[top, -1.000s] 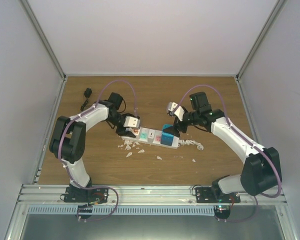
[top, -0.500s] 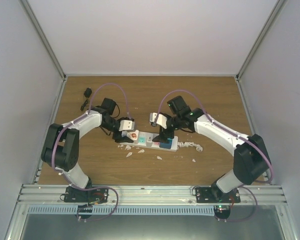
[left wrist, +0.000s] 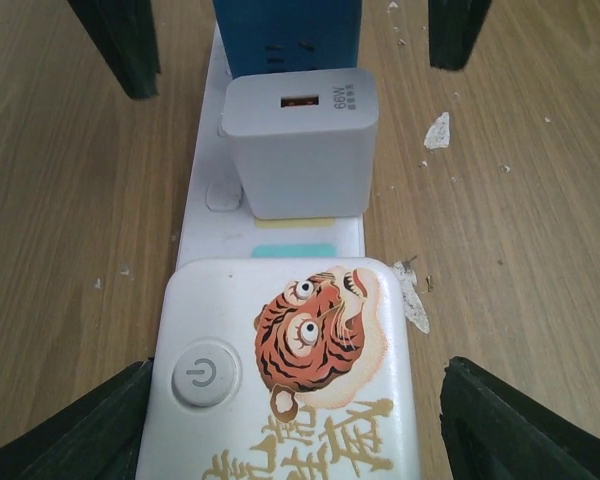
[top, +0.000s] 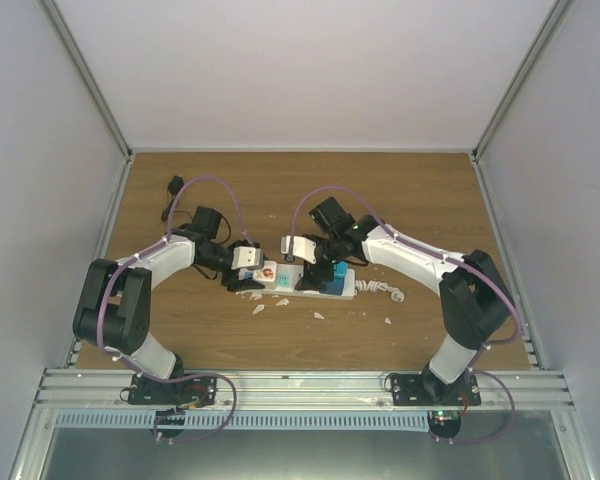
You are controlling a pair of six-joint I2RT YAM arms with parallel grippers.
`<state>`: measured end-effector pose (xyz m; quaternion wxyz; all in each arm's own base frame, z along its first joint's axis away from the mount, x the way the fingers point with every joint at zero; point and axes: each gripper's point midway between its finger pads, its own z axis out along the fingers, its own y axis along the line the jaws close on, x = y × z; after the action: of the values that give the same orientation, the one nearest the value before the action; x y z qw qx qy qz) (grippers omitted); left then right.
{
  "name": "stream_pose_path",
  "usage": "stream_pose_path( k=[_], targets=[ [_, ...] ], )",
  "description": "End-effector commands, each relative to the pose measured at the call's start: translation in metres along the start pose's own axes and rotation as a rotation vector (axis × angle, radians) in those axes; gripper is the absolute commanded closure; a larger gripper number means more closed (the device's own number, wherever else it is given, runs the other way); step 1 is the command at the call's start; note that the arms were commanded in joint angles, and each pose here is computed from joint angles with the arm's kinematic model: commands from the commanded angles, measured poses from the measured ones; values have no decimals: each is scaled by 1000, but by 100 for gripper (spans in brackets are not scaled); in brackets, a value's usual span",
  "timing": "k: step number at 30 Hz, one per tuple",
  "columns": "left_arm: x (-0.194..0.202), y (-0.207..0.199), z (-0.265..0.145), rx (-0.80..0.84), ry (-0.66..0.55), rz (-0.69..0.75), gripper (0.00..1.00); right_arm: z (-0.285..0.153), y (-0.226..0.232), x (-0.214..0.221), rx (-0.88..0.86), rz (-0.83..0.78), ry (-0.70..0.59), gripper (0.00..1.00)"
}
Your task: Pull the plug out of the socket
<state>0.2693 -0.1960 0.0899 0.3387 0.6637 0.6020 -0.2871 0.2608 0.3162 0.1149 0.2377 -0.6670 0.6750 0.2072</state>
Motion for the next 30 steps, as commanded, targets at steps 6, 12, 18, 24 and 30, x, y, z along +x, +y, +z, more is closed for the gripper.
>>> stream_pose_path(
  k=[6, 12, 18, 24, 30],
  targets=[
    [1, -5, 2, -20, -47, -1, 26, 16, 5, 1, -4, -40, 83, 12],
    [2, -7, 5, -22, -65, -8, 27, 20, 6, 5, -1, -54, 128, 18],
    [4, -8, 8, -21, -75, -12, 28, 25, 6, 9, -12, -48, 150, 25],
    [5, -7, 10, -21, -85, -17, 30, 27, 7, 12, -26, -45, 166, 34],
    [3, -9, 10, -19, -95, -18, 42, 29, 6, 13, -24, -43, 169, 45]
  ],
)
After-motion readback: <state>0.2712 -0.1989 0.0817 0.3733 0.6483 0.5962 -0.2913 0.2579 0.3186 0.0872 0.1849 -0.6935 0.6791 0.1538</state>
